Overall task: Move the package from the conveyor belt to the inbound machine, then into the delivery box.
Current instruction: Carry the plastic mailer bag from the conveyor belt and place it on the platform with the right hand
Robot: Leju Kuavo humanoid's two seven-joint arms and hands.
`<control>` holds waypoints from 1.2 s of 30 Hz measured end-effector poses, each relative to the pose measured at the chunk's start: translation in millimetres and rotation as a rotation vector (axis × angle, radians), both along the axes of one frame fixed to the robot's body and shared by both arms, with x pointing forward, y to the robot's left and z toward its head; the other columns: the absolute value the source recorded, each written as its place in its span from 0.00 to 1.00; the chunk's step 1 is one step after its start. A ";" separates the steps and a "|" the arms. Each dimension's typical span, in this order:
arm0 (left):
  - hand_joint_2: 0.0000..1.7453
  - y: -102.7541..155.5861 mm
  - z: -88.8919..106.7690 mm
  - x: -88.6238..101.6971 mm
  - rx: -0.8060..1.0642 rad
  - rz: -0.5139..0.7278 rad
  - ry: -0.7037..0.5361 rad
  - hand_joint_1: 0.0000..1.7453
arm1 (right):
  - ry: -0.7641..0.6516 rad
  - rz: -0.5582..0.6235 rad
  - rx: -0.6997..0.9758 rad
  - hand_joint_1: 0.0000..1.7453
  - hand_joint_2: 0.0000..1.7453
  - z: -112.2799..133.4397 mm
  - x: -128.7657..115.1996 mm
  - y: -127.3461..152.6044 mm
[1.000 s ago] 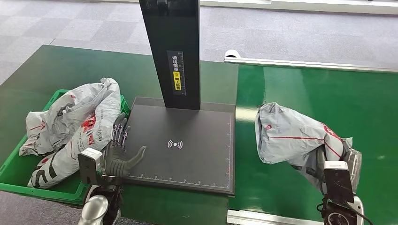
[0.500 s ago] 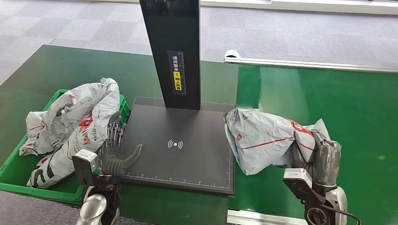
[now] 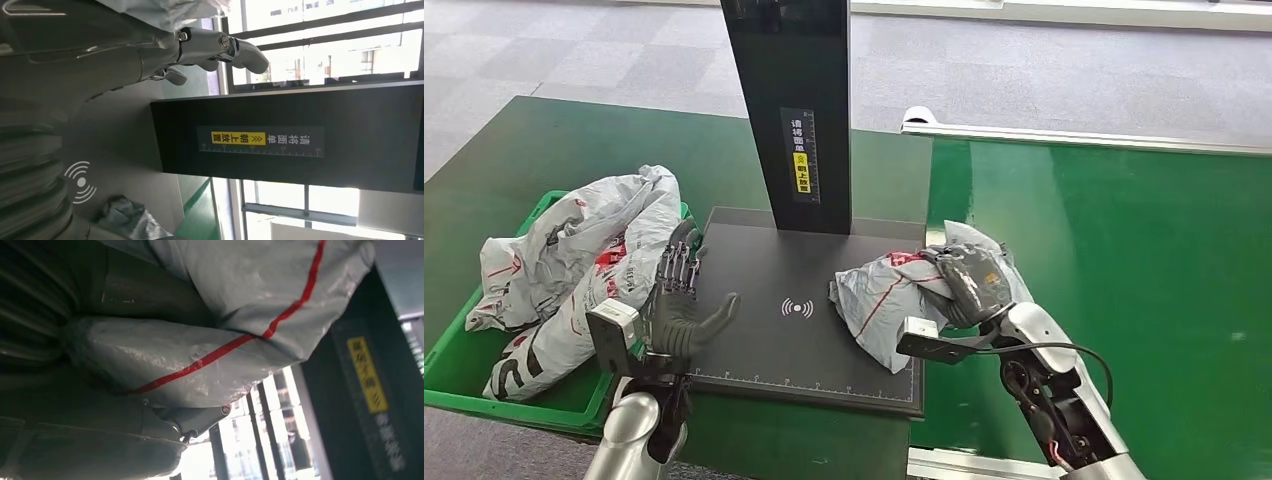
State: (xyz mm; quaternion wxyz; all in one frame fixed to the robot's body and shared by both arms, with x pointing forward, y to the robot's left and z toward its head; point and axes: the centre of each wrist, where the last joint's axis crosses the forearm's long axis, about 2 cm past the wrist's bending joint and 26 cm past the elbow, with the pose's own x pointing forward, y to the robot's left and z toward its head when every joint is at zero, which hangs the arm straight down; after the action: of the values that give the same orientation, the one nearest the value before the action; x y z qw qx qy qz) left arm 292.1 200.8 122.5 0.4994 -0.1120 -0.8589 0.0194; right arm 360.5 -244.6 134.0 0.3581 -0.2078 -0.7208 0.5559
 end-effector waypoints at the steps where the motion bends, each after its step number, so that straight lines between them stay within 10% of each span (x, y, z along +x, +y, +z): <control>1: 1.00 -0.9 0.8 1.3 0.000 -0.003 0.000 0.00 | 0.026 0.022 -0.026 1.00 1.00 -4.3 2.5 5.3; 12: 1.00 -5.3 0.4 3.3 0.000 -0.009 0.014 0.00 | 0.345 0.256 0.111 1.00 1.00 -42.0 -8.8 49.3; 18: 1.00 -5.5 -0.2 3.1 0.002 -0.011 0.018 0.00 | 0.380 0.193 0.229 0.99 1.00 -54.0 -24.5 58.7; 22: 1.00 -4.6 -0.6 3.1 0.004 -0.010 0.019 0.00 | 0.375 0.158 0.259 0.02 1.00 -57.4 -29.9 59.0; 36: 1.00 0.9 -4.4 1.2 0.026 -0.006 0.032 0.00 | 0.462 -0.026 0.865 0.00 1.00 -69.1 -85.3 14.4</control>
State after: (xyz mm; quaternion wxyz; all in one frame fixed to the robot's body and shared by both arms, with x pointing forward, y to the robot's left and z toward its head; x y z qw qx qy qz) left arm 293.3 201.7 118.2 0.5146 -0.1077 -0.8506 0.0087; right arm 275.1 -230.2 64.9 0.5693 0.0797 -0.7846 0.2324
